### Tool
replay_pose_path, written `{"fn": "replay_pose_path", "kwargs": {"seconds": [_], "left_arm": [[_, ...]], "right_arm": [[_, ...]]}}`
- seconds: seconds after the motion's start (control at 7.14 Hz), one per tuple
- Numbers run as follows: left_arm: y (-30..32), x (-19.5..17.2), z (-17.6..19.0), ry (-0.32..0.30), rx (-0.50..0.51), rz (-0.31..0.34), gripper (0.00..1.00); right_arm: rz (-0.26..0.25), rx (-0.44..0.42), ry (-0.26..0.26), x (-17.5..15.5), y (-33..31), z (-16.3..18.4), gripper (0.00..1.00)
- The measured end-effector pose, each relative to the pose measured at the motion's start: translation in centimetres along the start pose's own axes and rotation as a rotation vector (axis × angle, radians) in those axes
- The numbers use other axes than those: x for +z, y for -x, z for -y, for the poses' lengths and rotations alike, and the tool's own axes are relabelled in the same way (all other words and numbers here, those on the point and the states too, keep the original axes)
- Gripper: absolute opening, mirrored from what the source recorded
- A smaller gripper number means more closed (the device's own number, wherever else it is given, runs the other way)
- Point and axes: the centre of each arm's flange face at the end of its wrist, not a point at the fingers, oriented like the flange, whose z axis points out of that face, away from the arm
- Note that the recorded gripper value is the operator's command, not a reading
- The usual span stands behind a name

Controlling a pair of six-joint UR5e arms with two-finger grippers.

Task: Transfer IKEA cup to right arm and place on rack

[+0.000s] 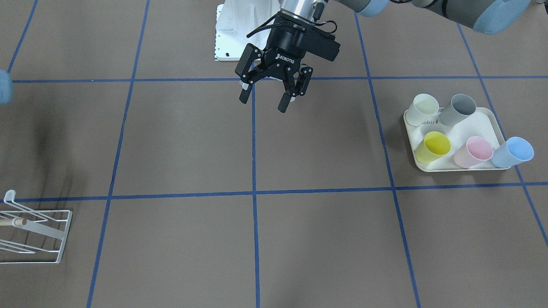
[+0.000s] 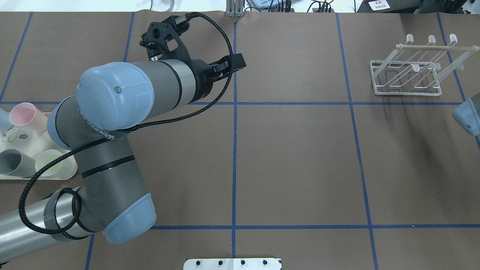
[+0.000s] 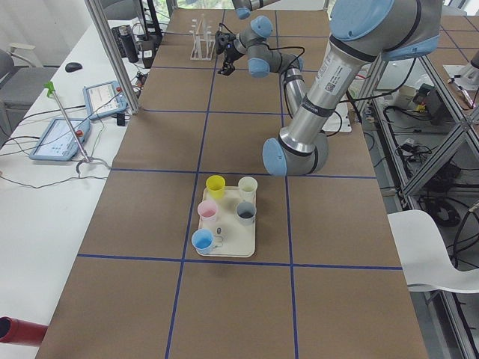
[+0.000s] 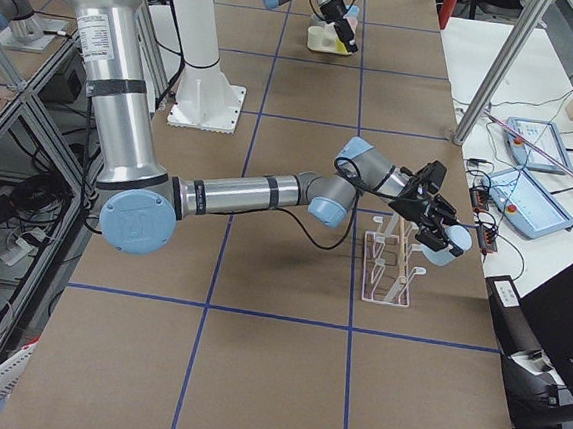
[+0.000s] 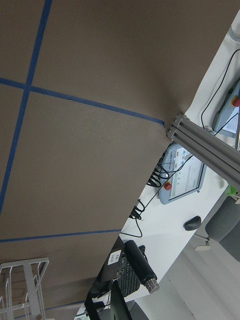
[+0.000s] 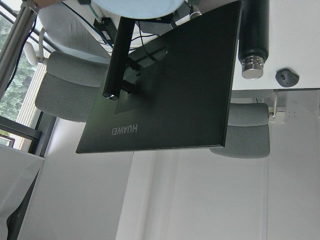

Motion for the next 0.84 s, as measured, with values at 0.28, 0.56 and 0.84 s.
{"fn": "replay_pose_path", "kwargs": {"seconds": [0.28, 0.56, 0.84], "left_arm": [[0.0, 0.0, 0.0, 0.001, 0.0, 0.001, 1.0], [0.0, 0.0, -0.1, 0.002, 0.0, 0.0, 1.0], [0.0, 0.0, -0.1, 0.002, 0.0, 0.0, 1.0]], "right_arm": [[-0.001, -0.007, -0.027, 1.0, 0.9, -3.1, 0.0], [-0.009, -0.007, -0.021, 1.8, 0.8, -4.5, 0.0], [-0.014, -0.013, -0.01, 2.2, 0.9, -5.3, 0.0]]}}
